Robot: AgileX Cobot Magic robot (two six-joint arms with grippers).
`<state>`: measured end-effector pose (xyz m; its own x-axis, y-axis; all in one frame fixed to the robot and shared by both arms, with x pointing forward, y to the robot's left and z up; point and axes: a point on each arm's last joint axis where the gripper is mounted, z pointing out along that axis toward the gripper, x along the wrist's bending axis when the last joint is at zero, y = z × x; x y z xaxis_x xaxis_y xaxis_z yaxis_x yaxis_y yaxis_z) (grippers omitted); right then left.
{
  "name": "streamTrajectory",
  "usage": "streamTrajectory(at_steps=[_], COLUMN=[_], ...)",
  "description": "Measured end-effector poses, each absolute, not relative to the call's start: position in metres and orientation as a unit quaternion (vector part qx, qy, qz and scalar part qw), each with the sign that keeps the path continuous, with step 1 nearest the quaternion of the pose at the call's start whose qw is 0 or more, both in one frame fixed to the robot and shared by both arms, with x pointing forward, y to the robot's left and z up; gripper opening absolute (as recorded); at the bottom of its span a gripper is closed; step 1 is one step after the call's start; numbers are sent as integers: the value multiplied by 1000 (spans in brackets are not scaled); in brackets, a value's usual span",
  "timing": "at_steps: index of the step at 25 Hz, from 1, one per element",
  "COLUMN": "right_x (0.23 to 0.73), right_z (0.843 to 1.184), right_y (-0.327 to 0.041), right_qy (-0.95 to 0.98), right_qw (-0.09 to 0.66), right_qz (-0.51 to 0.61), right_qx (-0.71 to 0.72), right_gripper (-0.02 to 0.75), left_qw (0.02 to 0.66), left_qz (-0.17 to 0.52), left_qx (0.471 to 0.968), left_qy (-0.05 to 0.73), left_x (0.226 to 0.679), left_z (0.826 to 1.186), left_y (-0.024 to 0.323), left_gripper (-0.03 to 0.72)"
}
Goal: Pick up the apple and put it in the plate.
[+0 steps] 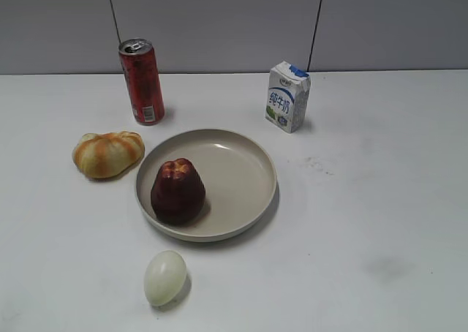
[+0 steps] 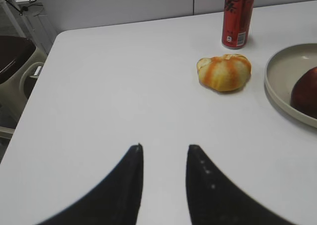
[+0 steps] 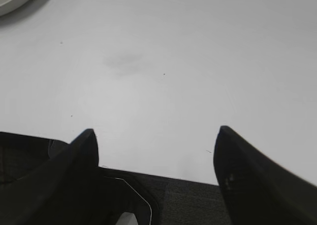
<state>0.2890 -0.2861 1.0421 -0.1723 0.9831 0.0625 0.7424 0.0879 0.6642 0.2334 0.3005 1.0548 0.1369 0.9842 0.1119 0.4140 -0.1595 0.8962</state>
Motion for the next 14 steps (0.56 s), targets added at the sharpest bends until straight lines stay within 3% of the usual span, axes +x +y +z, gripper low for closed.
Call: streamTrajectory(at_steps=[14], right_x=[235], right_z=[1051], right_y=[-298], right_qy=[594], right_qw=[335], right_qz=[403], right_qx=[610], right_gripper=[574], left_qw=[370], left_qz=[385], left_qx=[657], left_qy=[532], left_x=[233], left_z=[1055], left_y=[301], left_gripper=[236])
